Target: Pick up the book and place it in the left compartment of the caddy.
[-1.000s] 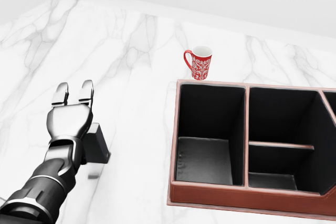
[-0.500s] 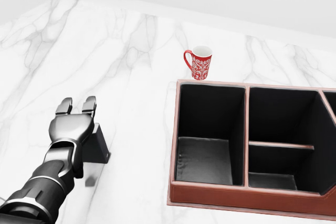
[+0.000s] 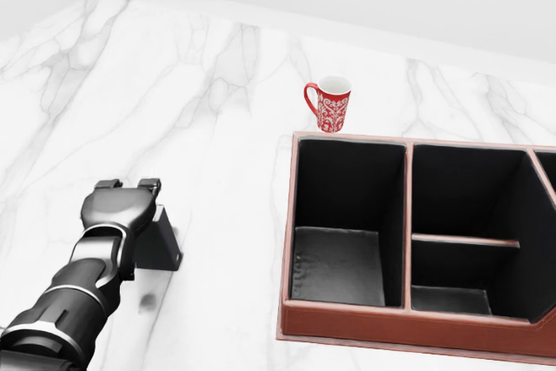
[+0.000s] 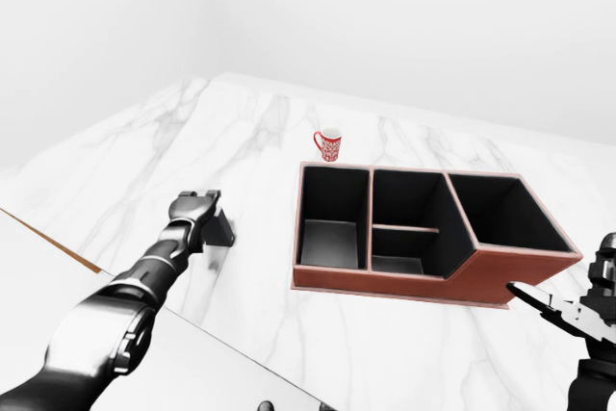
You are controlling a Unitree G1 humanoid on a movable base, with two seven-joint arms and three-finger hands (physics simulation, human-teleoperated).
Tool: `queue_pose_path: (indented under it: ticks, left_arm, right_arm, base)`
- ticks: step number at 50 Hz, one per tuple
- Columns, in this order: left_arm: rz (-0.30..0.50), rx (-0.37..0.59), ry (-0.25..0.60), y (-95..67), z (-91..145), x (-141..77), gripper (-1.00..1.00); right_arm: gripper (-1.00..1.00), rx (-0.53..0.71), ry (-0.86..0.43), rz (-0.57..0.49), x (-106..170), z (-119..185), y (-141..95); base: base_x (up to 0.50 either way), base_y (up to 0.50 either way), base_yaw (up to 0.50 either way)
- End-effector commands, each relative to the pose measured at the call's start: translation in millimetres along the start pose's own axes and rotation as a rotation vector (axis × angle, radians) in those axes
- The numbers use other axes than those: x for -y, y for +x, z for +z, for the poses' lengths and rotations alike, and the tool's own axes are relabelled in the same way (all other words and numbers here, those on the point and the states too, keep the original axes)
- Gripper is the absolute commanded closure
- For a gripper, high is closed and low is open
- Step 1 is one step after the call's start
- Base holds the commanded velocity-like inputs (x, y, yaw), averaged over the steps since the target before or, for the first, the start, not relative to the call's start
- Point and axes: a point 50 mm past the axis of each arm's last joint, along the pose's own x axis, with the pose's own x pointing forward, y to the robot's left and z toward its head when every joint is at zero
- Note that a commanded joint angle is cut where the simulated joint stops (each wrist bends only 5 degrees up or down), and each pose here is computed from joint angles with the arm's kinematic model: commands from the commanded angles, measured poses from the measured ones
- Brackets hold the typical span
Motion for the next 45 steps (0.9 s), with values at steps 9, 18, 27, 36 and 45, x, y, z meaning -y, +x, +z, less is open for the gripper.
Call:
queue_pose_path:
  ticks: [9, 18, 27, 36, 45]
  left_arm:
    - [-0.060, -0.007, 0.047, -2.5, -4.9, 12.7, 1.00]
    - [-0.055, -0.009, 0.086, -3.3, -8.4, 15.4, 1.00]
    - [-0.063, -0.005, 0.132, -4.2, -10.5, 18.7, 1.00]
    - [0.367, 0.010, 0.116, -1.3, -8.6, -24.6, 1.00]
    - [0.408, -0.034, 0.027, 0.8, -16.4, -40.3, 1.00]
  right_arm:
    - [-1.00, 0.008, -0.001, 0.001, 0.0, 2.1, -0.1]
    - [-1.00, 0.003, 0.000, 0.000, 0.1, 0.5, 0.3]
    - [-1.00, -0.006, 0.001, 0.001, -0.2, -1.8, 0.3]
    - [-1.00, -0.005, 0.001, 0.001, -0.3, -1.4, 0.3]
    - [-1.00, -0.002, -0.001, 0.003, -0.4, -0.4, -0.5]
  base:
    - [0.00, 0.00, 0.00]
    - [0.00, 0.00, 0.00]
    - [0.00, 0.00, 0.00]
    - [0.00, 0.00, 0.00]
    - [0.00, 0.00, 0.00]
